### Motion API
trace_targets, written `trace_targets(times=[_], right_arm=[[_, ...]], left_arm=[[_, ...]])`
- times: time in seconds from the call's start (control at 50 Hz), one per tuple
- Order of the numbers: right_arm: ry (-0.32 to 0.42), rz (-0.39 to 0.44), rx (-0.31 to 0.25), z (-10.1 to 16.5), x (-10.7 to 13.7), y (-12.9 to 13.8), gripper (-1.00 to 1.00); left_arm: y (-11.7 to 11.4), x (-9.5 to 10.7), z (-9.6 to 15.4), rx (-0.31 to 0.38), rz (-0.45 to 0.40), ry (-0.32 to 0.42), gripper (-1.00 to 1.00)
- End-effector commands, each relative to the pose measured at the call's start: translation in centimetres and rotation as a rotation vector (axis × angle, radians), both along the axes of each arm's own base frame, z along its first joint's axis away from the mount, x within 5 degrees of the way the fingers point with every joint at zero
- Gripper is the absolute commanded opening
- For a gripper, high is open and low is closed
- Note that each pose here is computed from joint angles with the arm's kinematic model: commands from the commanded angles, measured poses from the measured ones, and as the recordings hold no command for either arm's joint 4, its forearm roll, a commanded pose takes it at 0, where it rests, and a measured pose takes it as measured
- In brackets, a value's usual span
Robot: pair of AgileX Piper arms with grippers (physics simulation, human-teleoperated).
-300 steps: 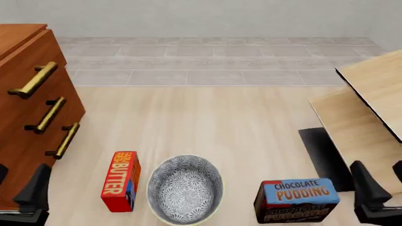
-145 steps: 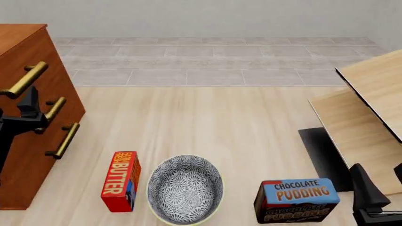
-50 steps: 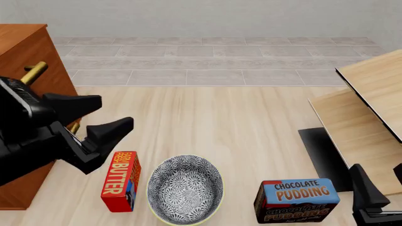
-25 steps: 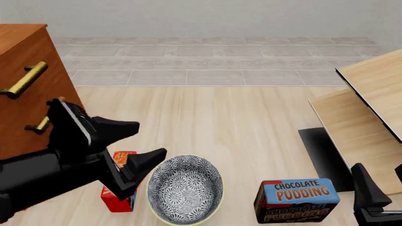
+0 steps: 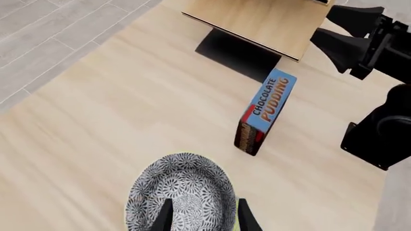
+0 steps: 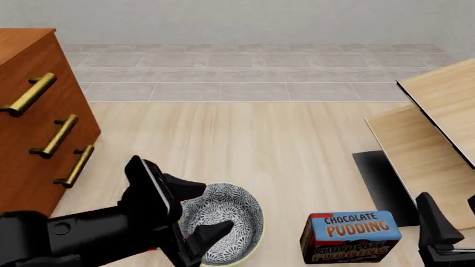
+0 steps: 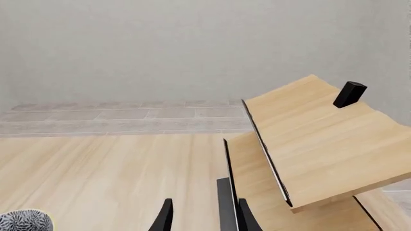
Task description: Close the top drawer of the cabinet and put the bowl on top of it.
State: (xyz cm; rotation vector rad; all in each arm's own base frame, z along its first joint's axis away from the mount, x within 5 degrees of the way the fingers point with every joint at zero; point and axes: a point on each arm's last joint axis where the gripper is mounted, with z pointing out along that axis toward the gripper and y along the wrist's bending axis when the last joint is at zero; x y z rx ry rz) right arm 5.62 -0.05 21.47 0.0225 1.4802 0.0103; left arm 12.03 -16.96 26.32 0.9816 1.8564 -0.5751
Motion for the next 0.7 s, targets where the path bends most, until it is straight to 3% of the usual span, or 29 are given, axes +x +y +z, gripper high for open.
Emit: trace_targets(times=[0.02,0.52,0.7], right_arm=[[-0.001,-0.002,0.006,0.0,0.0,0.0,1.0],[-0.005,-0.004,0.016,0.1,0.0,0.0,1.0],[-0.008,-0.006,0.02,0.1,0.0,0.0,1.0]], left_arm=[[-1.9,-0.4,-2.5,0.038,-0.053,0.051,1.0],[-3.6,-0.1,-8.1,0.126,-0.052,0.155,1.0],[-4.0,-0.1,-9.0,0.134,-0.049,0.174,1.0]])
